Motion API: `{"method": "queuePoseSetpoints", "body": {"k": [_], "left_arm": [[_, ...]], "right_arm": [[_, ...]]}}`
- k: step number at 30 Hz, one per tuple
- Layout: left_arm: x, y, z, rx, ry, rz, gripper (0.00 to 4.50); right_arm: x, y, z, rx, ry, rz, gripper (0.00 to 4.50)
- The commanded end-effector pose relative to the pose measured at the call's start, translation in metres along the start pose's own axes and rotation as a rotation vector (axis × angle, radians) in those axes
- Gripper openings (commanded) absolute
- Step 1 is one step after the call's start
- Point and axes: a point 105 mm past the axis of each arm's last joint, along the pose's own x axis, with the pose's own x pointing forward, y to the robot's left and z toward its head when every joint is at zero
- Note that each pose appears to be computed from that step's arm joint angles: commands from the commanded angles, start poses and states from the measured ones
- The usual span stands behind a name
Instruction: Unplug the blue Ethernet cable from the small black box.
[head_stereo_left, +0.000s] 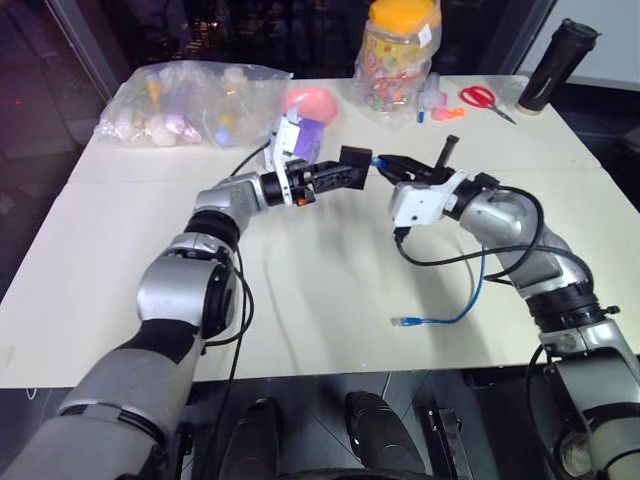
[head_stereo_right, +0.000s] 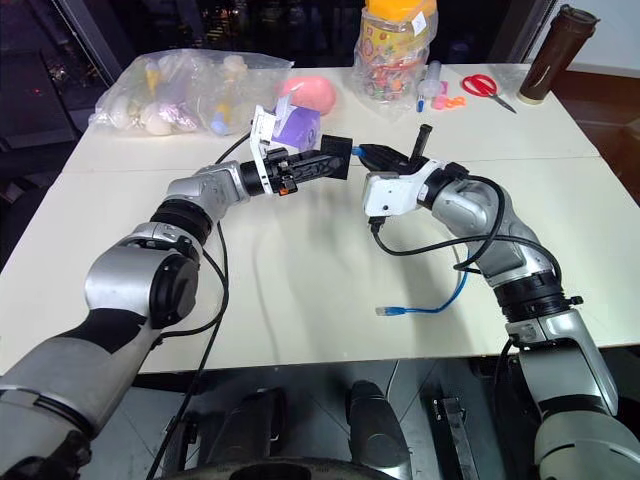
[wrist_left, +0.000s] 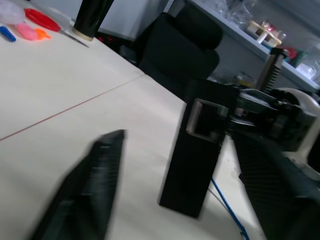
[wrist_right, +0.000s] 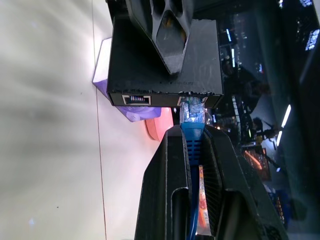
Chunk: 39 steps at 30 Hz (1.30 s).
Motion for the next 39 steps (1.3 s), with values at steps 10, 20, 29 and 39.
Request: {"method": "queuePoseSetpoints", "body": {"k": [10, 20, 29, 39], "left_arm": [[-0.002, -0.001, 0.016, 0.034, -0.049, 0.002, 0.48], [-0.015, -0.022, 0.035, -0.254, -0.225, -0.202, 0.48], [-0.022, -0.061, 0.024, -0.347, -0.15, -0.442, 0.48], [-0.029, -0.067, 0.025, -0.366, -0.17, -0.425, 0.48]], "right_arm": [[-0.017, 0.0, -0.002, 0.106, 0.063, 0.012, 2.91], [-0.045, -0.018, 0.046, 1.632, -0.274, -0.348, 3.94], [-0.033, -0.017, 0.076, 1.923, -0.418, -0.296, 3.94], [-0.03, -0.018, 0.073, 1.966, -0.445, -0.332, 3.94]]}}
